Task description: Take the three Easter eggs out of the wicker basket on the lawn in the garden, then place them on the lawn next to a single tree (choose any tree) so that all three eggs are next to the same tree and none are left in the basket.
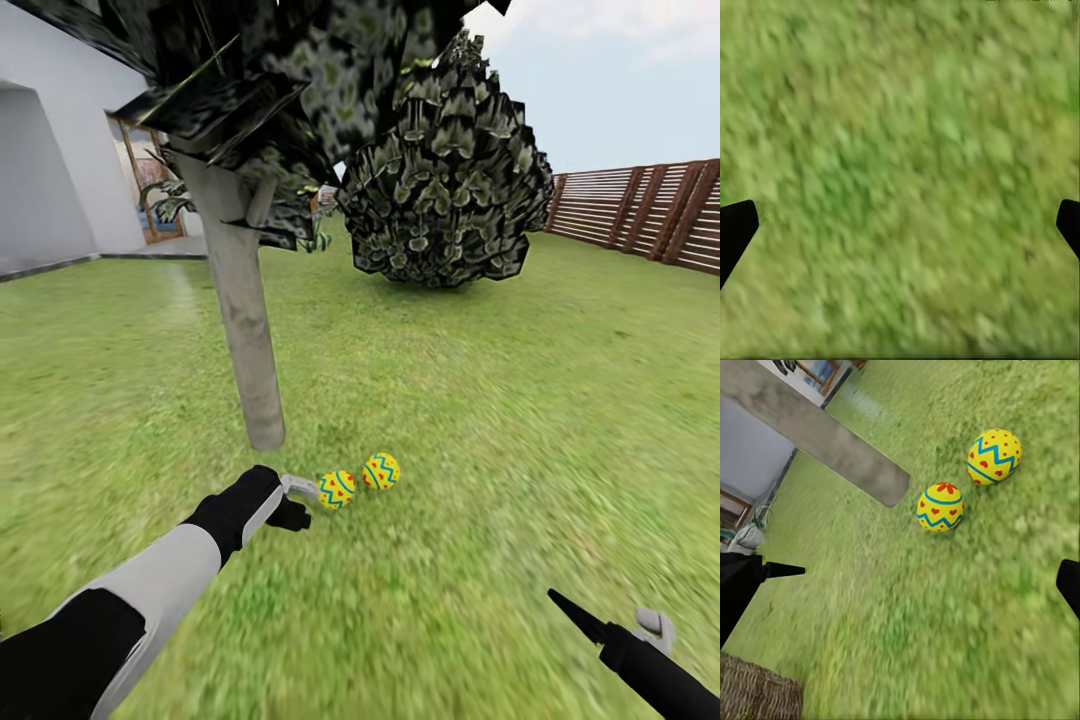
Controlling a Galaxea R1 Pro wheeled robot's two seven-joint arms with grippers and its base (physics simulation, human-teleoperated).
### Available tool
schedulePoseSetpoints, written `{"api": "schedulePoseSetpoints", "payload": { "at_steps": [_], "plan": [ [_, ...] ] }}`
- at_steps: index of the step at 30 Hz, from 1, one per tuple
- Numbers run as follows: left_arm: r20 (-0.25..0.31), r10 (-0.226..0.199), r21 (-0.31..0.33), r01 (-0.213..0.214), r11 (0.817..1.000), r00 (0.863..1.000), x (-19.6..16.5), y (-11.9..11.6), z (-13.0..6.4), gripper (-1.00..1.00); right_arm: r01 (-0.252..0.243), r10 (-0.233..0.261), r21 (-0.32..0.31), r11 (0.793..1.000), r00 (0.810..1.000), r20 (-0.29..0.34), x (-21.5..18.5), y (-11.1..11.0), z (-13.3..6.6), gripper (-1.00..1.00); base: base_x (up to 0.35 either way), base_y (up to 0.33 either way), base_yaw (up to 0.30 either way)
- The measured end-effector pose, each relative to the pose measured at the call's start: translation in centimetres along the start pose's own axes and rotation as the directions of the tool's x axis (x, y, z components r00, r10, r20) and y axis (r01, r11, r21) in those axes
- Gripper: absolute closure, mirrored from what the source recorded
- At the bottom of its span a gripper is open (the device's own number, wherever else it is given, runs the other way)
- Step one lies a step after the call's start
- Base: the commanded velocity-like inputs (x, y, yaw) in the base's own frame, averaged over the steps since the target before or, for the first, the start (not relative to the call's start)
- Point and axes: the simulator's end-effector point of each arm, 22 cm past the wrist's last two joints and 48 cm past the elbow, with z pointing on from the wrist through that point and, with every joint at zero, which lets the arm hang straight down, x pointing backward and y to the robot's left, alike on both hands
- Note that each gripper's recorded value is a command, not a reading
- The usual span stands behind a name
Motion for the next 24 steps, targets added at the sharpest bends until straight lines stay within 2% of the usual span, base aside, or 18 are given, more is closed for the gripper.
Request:
{"api": "schedulePoseSetpoints", "payload": {
  "at_steps": [7,15,24],
  "plan": [
    [0.027,0.002,-0.011,-0.002,1.000,1.000,-0.9,0.3,-2.0,-1.00,0.019,-0.018,-0.012,1.000,1.000,0.023,-0.9,0.9,-0.3,-1.00,0.000,0.000,0.140],
    [0.066,0.005,-0.024,-0.003,1.000,0.998,-2.2,0.5,-4.4,-1.00,0.033,-0.034,0.008,0.999,0.998,0.054,-2.1,1.4,-0.7,-1.00,0.000,0.000,0.170],
    [0.113,0.009,-0.038,-0.004,0.999,0.994,-3.5,0.8,-7.2,-1.00,0.057,-0.056,-0.009,0.998,0.995,0.083,-3.2,2.7,-1.3,-1.00,0.000,0.000,0.195]
  ]
}}
